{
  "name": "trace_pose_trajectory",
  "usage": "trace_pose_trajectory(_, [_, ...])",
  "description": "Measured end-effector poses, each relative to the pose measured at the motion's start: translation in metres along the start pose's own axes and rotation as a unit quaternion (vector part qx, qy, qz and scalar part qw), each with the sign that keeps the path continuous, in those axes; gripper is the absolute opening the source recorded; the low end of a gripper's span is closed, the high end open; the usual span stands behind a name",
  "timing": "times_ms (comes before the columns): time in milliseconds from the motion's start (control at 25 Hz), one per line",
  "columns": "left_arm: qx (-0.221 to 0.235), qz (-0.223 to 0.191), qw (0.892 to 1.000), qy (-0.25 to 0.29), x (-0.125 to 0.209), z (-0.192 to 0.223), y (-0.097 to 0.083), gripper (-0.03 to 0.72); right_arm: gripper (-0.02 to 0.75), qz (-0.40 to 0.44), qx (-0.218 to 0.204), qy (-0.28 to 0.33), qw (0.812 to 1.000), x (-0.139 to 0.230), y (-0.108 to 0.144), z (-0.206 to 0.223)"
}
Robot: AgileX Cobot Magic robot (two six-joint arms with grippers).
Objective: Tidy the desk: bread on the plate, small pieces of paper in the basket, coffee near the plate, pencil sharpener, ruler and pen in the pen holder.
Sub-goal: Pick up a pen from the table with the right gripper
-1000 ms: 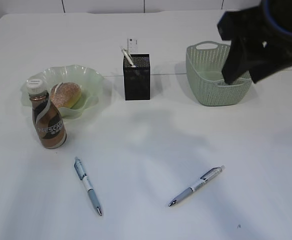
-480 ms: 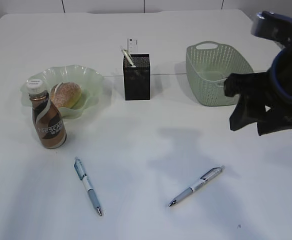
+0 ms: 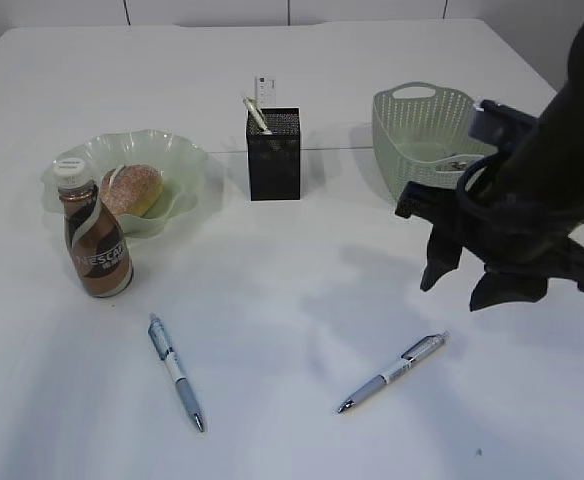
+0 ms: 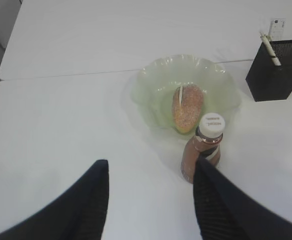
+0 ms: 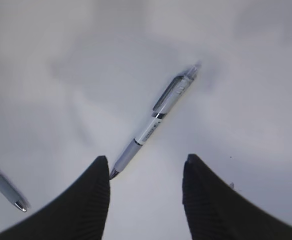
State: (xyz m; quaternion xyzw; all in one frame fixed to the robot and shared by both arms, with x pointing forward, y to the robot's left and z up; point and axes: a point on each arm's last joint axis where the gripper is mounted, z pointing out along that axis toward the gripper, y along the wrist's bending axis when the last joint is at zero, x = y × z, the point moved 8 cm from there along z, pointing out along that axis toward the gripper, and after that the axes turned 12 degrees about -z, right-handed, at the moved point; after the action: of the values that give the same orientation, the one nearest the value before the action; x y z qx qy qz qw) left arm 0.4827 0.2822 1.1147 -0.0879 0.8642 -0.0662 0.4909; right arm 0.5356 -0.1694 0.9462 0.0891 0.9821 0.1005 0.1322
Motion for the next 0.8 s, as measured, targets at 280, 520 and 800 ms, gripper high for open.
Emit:
trace_pose_trajectory(280, [-0.004,0.000,1.000,0.011,0.004,0.000,0.002,0.384,0.386,0.075,0.009,0.053,0.996,0.009,0.002,0.034])
trace_pose_trajectory(520, [-0.005,0.000,1.000,0.013,0.004,0.000,0.002,0.384,0.386,0.109,0.024,0.072,0.991,0.012,-0.001,0.051])
trace_pose_trajectory(800, [-0.006,0.000,1.000,0.013,0.004,0.000,0.002,0.384,0.386,0.124,0.035,0.085,0.988,0.013,-0.003,0.078])
